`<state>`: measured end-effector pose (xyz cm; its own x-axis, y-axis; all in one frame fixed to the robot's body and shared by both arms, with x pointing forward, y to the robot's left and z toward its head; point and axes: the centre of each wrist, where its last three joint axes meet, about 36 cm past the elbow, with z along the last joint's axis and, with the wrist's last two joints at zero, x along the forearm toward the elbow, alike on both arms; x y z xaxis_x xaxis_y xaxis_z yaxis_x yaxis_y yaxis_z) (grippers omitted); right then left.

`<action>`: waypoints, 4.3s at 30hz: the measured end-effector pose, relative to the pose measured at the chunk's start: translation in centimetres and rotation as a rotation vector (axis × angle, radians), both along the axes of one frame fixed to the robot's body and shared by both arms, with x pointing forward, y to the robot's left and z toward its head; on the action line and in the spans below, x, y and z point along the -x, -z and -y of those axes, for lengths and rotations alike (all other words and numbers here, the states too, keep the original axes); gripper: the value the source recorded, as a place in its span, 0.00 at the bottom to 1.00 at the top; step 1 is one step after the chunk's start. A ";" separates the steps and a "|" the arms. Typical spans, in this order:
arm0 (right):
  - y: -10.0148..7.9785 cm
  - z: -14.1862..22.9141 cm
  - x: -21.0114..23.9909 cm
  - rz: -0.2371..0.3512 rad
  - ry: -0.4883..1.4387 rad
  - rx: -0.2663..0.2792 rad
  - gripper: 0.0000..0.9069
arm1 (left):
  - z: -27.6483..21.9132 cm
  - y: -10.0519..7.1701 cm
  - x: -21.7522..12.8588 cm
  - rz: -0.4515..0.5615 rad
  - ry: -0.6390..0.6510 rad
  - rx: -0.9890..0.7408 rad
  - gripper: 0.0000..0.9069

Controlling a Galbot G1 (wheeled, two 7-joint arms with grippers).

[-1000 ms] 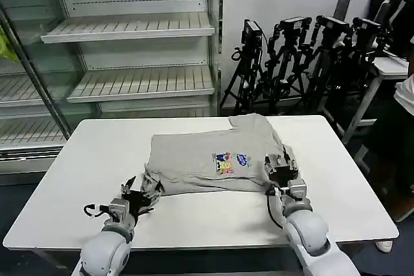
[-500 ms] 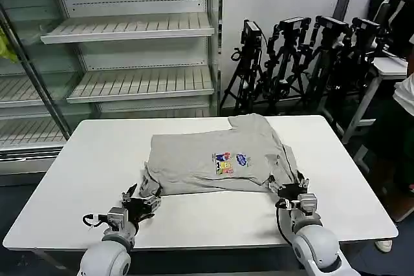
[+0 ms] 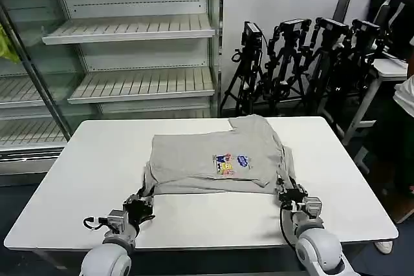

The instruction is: Fold and organize the clothes.

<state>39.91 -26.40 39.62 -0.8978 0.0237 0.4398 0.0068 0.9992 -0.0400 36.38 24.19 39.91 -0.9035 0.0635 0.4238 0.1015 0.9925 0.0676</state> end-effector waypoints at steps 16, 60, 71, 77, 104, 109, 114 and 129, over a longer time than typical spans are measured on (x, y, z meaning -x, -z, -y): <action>-3.9 1.3 5.8 -0.008 -0.027 0.048 0.00 | 0.7 -2.3 6.0 0.002 0.009 -0.001 0.02; -11.0 0.2 -8.7 0.222 0.006 0.052 1.00 | -1.5 -7.2 2.1 0.060 0.023 0.043 1.00; -10.5 -1.1 -19.0 0.175 0.017 0.088 1.00 | -1.1 -5.5 -7.6 0.031 -0.015 0.064 1.00; -8.7 -1.3 -22.3 0.101 0.026 0.089 1.00 | -0.2 -4.5 -11.4 0.005 -0.025 0.062 1.00; -2.9 -1.1 -24.2 -0.097 0.000 0.022 0.00 | 1.7 -1.7 -13.8 -0.070 -0.054 0.093 0.01; -2.5 -1.1 -23.9 -0.102 -0.003 -0.002 0.00 | 1.9 -1.4 -13.2 -0.081 -0.046 0.119 0.01; -2.2 -1.3 -23.5 -0.076 0.002 -0.027 0.00 | 2.1 -1.3 -12.7 -0.078 -0.039 0.148 0.01; -4.0 -1.0 -21.9 0.171 0.029 -0.121 0.00 | 1.6 -3.0 -11.4 0.039 -0.018 0.260 0.01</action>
<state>61.78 -25.35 43.66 -0.9592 0.0068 0.2825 0.0318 0.9959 0.0842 47.77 22.62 42.93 -0.9207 0.1492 0.3605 0.0855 0.9787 -0.1866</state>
